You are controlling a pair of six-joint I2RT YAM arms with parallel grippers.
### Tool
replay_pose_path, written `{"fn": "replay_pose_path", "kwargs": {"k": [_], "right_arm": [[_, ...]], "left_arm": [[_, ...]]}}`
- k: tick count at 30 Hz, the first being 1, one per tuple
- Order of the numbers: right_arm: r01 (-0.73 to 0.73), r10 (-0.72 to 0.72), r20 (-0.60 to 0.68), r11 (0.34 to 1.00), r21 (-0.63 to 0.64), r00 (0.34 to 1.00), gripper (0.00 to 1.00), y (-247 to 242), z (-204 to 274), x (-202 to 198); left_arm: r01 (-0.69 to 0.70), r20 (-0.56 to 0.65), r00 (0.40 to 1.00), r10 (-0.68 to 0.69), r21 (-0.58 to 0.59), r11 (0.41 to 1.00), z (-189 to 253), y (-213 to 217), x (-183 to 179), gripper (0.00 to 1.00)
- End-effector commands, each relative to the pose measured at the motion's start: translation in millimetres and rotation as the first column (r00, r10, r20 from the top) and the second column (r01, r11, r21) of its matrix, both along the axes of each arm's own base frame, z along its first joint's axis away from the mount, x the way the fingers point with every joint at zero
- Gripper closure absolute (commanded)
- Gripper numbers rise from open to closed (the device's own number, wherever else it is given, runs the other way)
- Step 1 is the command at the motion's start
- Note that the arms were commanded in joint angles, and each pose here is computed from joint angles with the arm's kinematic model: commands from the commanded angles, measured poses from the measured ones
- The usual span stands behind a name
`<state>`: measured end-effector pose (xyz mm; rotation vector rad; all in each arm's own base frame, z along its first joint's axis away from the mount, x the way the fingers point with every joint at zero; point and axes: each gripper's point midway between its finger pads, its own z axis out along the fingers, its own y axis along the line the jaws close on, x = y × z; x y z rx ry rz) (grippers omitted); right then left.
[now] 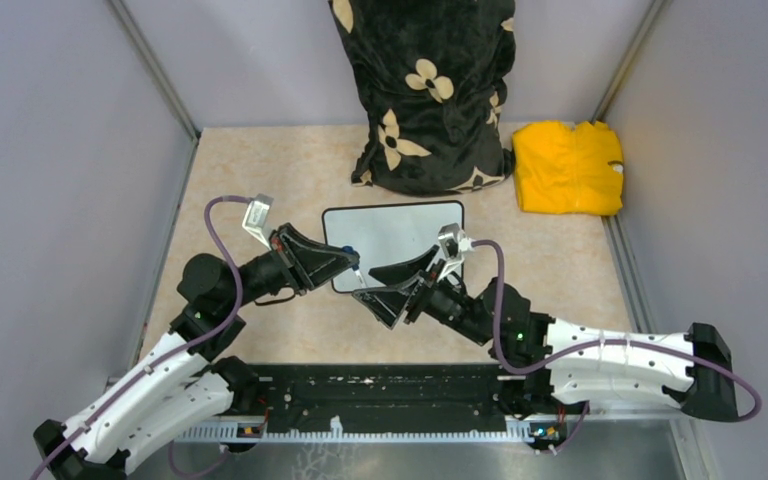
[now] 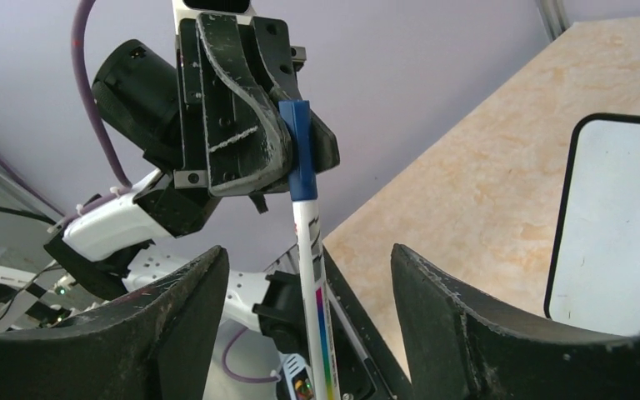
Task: Write a sentence on the whiteboard
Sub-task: Open the whiteboard marker at the center of the board.
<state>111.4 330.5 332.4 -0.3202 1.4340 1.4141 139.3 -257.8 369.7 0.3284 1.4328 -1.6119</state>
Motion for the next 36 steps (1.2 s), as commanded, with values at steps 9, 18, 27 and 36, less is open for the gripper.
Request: {"fn": "replay_pose_path", "kwargs": {"k": [9,18,27,36], "right_arm": [[-0.006,0.004,0.021,0.996,0.087,1.0,0.48,11,41,2],[-0.023,0.023,0.011,0.997,0.078,1.0,0.75,18,36,0],[-0.045,0.044,0.011,0.998,0.04,0.999,1.0,20,23,-3],[-0.075,0.075,0.002,0.997,0.016,0.997,1.0,18,8,-10]], "left_arm": [[0.055,0.047,0.997,-0.053,-0.04,0.998,16,3,-16,1.0],[0.053,0.048,0.998,-0.051,-0.048,0.997,18,5,-18,1.0],[-0.048,0.051,0.997,0.051,-0.067,0.997,24,17,-9,1.0],[-0.17,0.047,0.983,0.175,-0.091,0.981,29,34,1,1.0]]}}
